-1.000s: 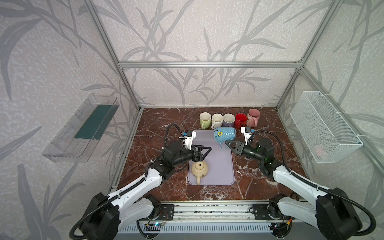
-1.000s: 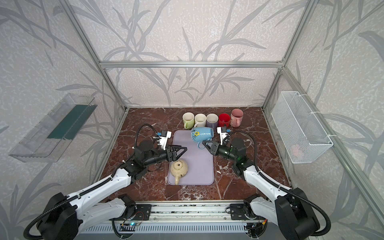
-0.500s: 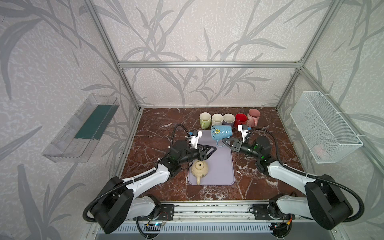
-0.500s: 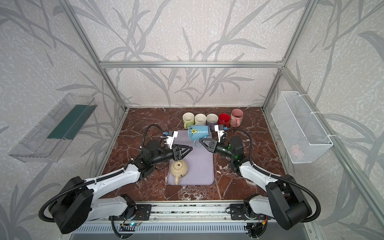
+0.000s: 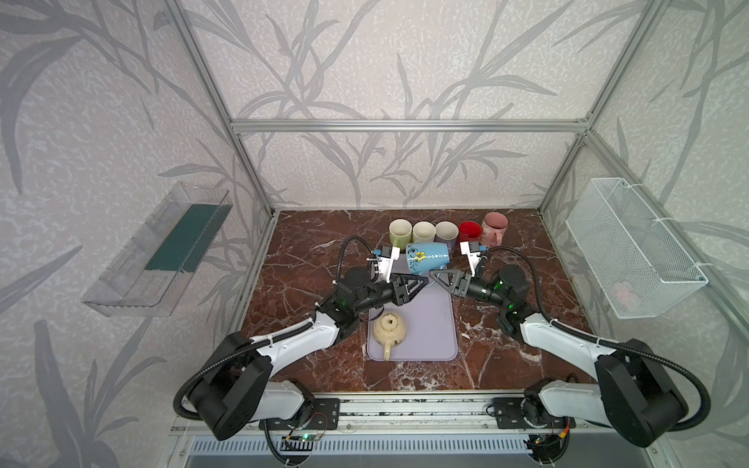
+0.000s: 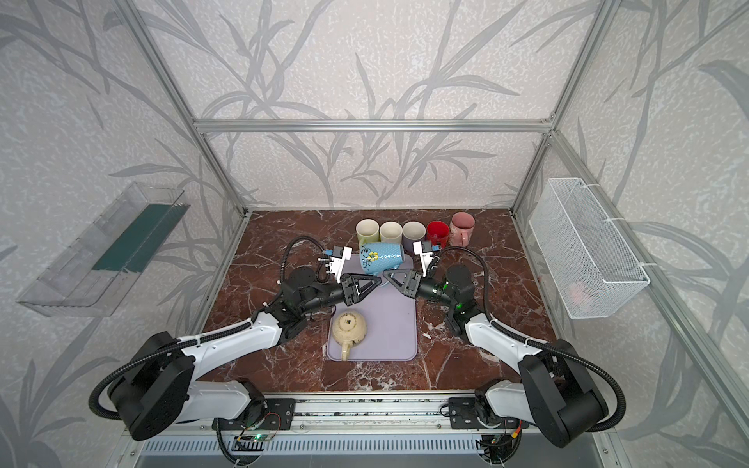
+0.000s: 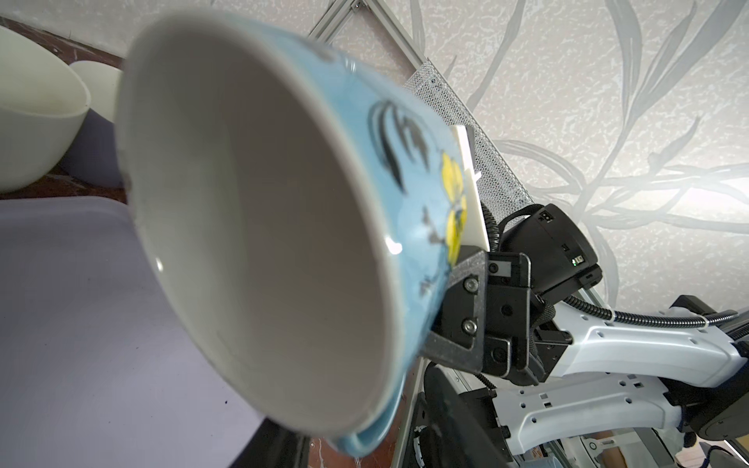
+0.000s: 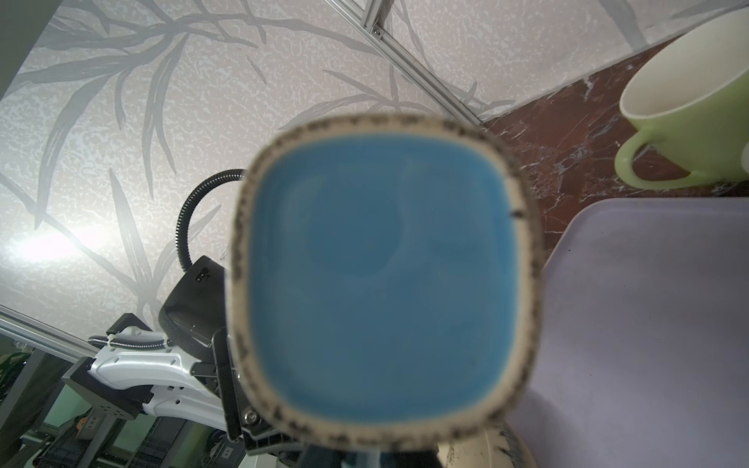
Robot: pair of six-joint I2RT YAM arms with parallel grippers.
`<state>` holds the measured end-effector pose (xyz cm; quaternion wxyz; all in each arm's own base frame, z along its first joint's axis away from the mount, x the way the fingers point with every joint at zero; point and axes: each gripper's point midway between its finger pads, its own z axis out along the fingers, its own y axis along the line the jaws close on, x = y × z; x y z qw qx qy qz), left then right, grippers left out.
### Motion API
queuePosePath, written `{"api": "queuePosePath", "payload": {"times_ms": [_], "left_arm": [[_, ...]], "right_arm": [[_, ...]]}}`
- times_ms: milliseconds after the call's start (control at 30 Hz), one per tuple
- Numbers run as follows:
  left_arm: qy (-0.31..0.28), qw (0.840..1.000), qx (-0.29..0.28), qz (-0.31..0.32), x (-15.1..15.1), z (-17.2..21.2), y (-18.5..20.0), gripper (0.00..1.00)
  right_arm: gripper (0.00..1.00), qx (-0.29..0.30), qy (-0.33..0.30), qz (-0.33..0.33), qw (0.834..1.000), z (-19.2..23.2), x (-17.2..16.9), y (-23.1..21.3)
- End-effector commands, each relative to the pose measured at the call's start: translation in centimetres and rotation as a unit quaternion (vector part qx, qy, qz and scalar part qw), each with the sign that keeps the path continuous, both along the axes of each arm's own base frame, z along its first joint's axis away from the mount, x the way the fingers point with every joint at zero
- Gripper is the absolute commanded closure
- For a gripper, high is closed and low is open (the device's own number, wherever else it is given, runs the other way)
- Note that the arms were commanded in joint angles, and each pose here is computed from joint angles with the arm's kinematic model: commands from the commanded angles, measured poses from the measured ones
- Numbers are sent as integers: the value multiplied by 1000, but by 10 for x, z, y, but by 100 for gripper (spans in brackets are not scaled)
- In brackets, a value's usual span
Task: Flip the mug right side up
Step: 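Grasp the blue dotted mug's rim with the left gripper beside the right gripper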
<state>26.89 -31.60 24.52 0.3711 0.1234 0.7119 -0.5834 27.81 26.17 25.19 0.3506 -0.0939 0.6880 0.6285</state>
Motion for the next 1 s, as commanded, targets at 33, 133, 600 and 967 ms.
{"api": "queuePosePath", "payload": {"times_ms": [33,133,600,967], "left_arm": [[-27,999,-30,-12,-1,24,-6,61],[-30,999,-34,-13,-1,26,-6,69],[-46,998,-46,-18,-3,39,-7,84],[-58,998,-33,9,-5,35,5,100]], "right_arm": [[100,37,-88,26,995,47,-11,6],[100,39,-91,33,995,47,-13,8],[100,40,-79,72,993,29,-26,27],[90,22,-74,78,994,19,-27,28]]}}
